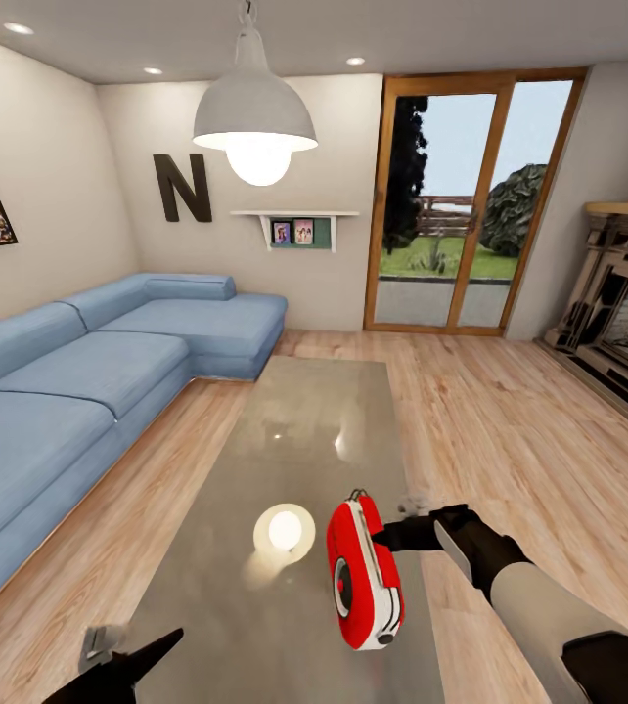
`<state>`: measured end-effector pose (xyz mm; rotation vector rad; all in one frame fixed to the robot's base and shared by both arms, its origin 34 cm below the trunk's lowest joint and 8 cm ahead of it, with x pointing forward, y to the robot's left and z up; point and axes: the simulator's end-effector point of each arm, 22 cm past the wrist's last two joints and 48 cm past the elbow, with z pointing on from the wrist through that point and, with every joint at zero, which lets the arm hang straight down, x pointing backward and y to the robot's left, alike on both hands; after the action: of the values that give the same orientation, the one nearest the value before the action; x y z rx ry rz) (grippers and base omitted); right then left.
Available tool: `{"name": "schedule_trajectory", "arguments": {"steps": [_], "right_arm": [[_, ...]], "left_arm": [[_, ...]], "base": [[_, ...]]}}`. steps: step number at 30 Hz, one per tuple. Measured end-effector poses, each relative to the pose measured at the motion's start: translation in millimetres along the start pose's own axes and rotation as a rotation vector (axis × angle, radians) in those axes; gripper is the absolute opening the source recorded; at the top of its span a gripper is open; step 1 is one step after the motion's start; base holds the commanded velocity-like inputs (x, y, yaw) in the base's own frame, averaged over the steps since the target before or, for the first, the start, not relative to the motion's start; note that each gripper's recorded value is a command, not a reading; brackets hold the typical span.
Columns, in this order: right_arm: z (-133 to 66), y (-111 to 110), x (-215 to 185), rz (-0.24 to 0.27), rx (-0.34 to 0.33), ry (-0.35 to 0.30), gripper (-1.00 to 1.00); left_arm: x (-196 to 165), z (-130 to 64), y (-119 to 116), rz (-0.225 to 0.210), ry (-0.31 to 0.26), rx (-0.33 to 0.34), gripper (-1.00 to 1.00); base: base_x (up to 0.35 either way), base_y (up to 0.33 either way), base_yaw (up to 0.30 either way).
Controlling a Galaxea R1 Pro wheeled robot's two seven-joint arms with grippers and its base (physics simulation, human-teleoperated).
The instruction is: Turn on the radio receiver that's on the table in the living room.
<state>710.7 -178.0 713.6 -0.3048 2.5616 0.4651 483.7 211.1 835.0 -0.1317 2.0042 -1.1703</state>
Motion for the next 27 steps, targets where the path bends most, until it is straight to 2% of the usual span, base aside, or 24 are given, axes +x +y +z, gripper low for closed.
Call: {"name": "schedule_trajectory", "arguments": {"steps": [2, 7, 12, 13, 15, 20, 27], "right_arm": [[-0.2, -0.6, 0.2, -0.002, 0.001, 0.001, -1.00], [1.5, -0.5, -6.6, -0.018, -0.002, -0.046, -1.00], [4.3, -2.0, 0.3, -0.020, 0.000, -0.040, -1.00], [4.9, -0.5, 0.4, -0.022, -0.002, -0.039, -1.00], [5.9, 2.9, 0.1, -0.021, -0.007, -0.040, -1.00], [8.7, 8.0, 5.1, -0.063, -0.006, -0.019, -1.00], [10.4, 13.2, 5.3, -0.070, -0.011, -0.017, -1.00]], "left_arm": [[-8.7, -11.6, 11.4, -0.003, -0.033, -0.036, -1.00], [-10.5, -14.2, 15.2, -0.007, -0.044, -0.051, -1.00], [-7.8, -13.8, 43.1, -0.022, -0.051, -0.185, -1.00], [-7.3, -13.7, 45.2, -0.023, -0.051, -0.195, -1.00], [-5.7, -12.1, 46.9, -0.024, -0.046, -0.206, -1.00], [-10.9, 2.6, 53.9, -0.021, -0.053, -0.260, -1.00], [-9.1, 12.8, 50.0, -0.014, -0.039, -0.257, -1.00]], "base": [[0.000, 0.000, 0.000], [0.000, 0.000, 0.000], [0.000, 0.000, 0.000], [0.000, 0.000, 0.000], [0.000, 0.000, 0.000], [0.000, 0.000, 0.000], [0.000, 0.000, 0.000]]}}
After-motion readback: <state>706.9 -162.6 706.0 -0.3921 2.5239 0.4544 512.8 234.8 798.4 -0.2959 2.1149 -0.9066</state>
